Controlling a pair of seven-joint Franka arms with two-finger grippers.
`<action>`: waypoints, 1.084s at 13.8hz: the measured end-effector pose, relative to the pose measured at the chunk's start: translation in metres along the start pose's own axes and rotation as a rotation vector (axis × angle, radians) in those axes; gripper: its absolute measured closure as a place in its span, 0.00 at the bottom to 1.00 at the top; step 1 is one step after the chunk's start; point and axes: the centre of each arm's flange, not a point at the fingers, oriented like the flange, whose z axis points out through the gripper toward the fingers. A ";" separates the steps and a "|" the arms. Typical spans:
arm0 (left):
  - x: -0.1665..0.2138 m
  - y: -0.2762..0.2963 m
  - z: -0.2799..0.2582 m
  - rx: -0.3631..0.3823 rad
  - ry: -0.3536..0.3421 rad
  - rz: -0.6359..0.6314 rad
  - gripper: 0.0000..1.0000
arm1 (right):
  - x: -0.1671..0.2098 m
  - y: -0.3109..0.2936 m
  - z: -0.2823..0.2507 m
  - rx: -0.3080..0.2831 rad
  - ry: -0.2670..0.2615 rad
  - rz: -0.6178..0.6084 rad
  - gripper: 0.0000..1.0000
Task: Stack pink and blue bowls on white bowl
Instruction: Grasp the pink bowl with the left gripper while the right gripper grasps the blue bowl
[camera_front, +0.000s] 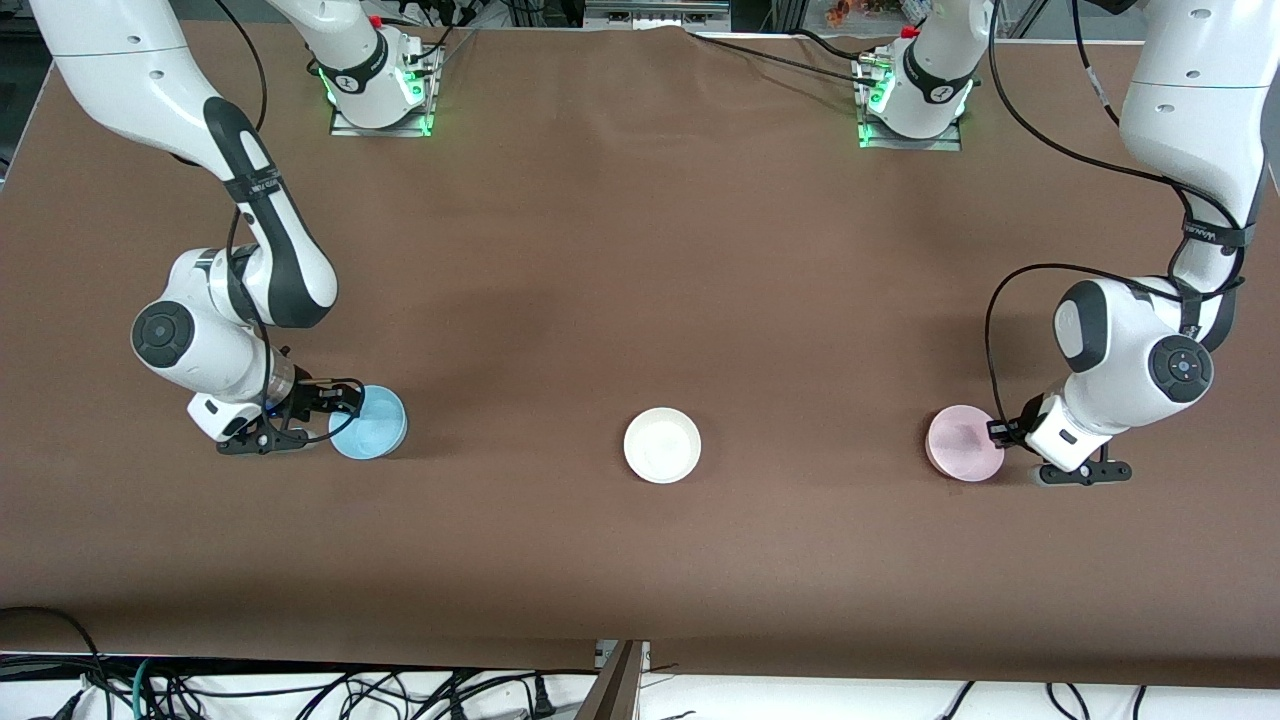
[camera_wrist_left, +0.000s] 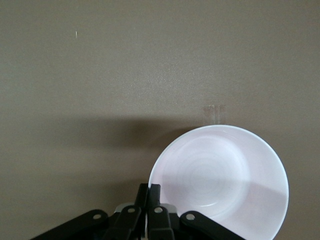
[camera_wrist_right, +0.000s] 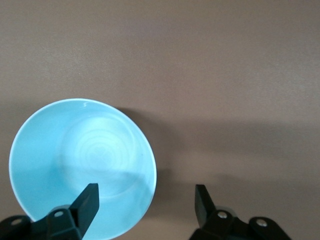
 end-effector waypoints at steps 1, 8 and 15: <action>0.000 0.000 0.000 0.000 0.001 0.000 0.97 | 0.001 0.000 0.002 0.000 -0.001 0.000 0.16; 0.009 0.013 -0.011 -0.020 0.029 -0.021 0.97 | 0.008 0.001 0.009 0.001 0.002 0.002 0.54; 0.009 0.124 -0.035 -0.050 0.063 -0.187 0.97 | 0.011 0.000 0.004 0.026 0.012 0.030 0.98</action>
